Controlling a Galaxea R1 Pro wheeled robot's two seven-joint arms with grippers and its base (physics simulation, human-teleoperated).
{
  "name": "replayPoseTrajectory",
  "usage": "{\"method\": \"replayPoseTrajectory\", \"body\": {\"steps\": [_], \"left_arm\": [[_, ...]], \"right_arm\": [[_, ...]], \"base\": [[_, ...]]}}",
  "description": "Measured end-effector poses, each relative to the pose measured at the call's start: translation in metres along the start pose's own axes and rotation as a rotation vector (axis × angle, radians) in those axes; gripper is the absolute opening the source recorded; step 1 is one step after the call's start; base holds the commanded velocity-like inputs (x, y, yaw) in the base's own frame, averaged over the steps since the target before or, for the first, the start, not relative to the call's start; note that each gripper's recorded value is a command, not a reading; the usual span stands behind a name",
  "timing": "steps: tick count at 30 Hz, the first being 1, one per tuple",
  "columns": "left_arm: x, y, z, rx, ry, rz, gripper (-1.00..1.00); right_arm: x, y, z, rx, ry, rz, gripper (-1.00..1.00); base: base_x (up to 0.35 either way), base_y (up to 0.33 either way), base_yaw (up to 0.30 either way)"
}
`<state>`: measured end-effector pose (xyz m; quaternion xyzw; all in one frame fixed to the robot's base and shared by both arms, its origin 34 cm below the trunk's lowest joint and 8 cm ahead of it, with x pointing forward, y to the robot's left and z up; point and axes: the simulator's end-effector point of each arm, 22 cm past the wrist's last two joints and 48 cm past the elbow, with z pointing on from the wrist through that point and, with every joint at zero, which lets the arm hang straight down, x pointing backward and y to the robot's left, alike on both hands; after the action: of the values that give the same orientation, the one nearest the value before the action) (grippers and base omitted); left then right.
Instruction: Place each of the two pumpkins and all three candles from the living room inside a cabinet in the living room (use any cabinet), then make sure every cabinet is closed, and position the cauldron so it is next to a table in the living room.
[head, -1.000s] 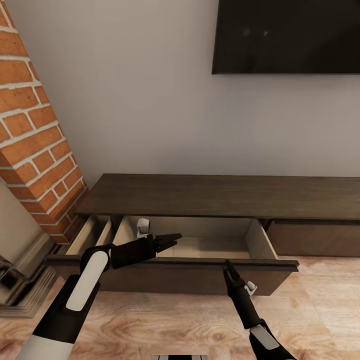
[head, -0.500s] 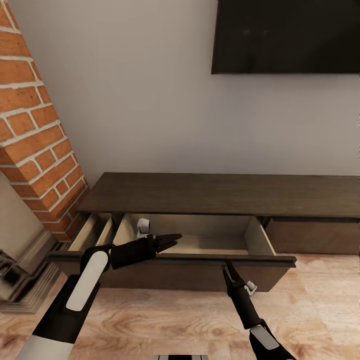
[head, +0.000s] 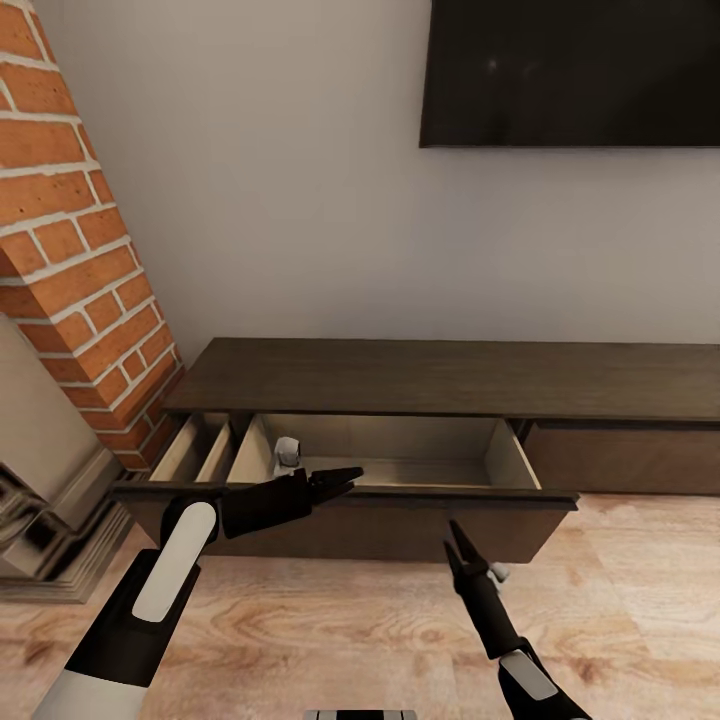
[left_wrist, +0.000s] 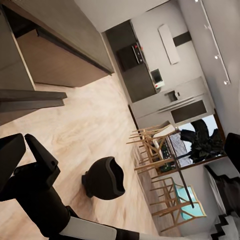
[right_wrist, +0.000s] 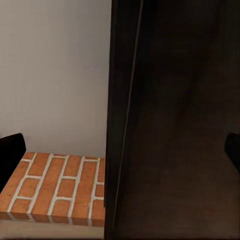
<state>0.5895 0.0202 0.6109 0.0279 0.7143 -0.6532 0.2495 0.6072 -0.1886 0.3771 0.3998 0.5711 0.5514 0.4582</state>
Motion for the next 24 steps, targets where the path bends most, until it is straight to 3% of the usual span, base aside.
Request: {"method": "replayPoseTrajectory", "body": {"steps": [2,3,4,7,15,18,19,20,24], "left_arm": [[0.0,0.0,0.0,0.0,0.0,0.0,1.0],[0.0,0.0,0.0,-0.001,0.0,0.0,1.0],[0.0,0.0,0.0,-0.002,0.0,0.0,1.0],[0.0,0.001,0.0,-0.003,0.0,0.0,1.0],[0.0,0.002,0.0,-0.004,0.0,-0.001,1.0],[0.0,0.003,0.0,-0.006,0.001,-0.003,1.0],[0.001,0.003,0.0,-0.007,0.001,-0.004,1.0],[0.001,0.003,0.0,-0.007,0.001,-0.004,1.0],[0.001,0.004,-0.001,-0.008,0.001,-0.004,1.0]], "right_arm": [[0.008,0.0,0.0,0.001,0.03,-0.009,1.0],[0.017,-0.001,0.0,0.003,0.067,-0.023,1.0],[0.037,-0.002,-0.002,0.007,0.163,-0.066,1.0],[0.054,-0.006,-0.006,0.014,0.256,-0.115,1.0],[0.065,-0.012,-0.012,0.03,0.313,-0.14,1.0],[0.067,-0.038,-0.022,0.13,0.316,-0.137,1.0],[0.064,-0.073,-0.033,0.288,0.318,-0.158,1.0],[0.063,-0.083,-0.036,0.333,0.318,-0.165,1.0],[0.057,-0.097,-0.044,0.393,0.332,-0.185,1.0]], "base": [[-0.003,0.0,0.0],[-0.001,0.0,0.0],[0.0,0.0,0.0],[0.0,0.0,0.0],[-0.109,0.0,0.0],[-0.288,0.0,0.0],[-0.305,0.0,0.0],[-0.302,0.0,0.0],[-0.225,0.0,0.0]]}}
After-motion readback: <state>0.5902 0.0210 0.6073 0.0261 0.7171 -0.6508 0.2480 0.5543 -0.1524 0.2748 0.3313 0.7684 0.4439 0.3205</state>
